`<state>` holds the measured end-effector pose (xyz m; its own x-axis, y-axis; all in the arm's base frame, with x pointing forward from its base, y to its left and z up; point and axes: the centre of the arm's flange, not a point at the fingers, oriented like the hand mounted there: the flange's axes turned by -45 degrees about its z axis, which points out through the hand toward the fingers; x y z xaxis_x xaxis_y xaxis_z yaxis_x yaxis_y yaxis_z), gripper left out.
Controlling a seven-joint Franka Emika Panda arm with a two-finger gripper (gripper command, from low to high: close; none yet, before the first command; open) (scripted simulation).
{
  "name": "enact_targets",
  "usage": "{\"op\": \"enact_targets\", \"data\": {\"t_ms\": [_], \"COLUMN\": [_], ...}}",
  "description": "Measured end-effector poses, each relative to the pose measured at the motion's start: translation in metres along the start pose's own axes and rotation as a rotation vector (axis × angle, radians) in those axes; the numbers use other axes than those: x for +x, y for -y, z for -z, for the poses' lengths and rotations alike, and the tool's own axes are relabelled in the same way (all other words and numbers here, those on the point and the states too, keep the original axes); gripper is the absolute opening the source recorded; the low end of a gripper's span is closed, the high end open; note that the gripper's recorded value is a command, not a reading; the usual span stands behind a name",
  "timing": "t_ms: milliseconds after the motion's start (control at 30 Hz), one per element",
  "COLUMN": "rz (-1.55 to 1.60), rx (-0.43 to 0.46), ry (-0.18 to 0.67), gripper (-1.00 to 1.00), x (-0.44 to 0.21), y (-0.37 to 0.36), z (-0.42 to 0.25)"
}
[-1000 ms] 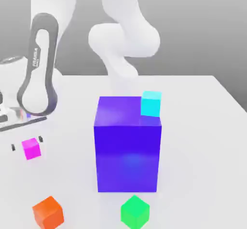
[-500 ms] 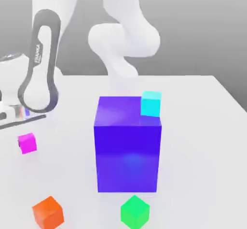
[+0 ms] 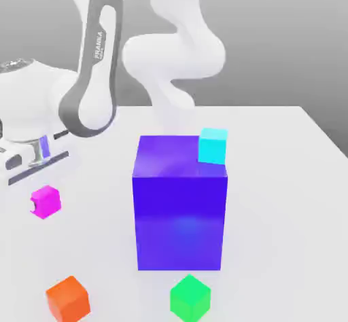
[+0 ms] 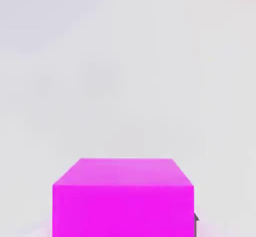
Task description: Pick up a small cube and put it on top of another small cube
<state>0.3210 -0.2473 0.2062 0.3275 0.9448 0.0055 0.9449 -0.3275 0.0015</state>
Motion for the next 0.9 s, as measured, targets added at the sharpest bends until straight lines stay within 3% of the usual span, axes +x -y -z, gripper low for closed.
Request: {"op": "enact_targets", "data": {"t_ms": [267,533,767,800,900], "rz": [0.716,1.427,1.529,1.529,1.529], "rx": [0.002,0.006,0.003,0.004,0.004], "ry": [-0.001,0.003,0.005,0.004,0.004], "gripper": [-1.00,-1.00,-1.00,1.00,1.00], "x": [0.136,0.289,0.309,0.309,0.309], "y": [-0.051,-0.052,-0.050,-0.049,-0.049], "z": [0.016,0.033,-0.017,-0.025,-0.025]}}
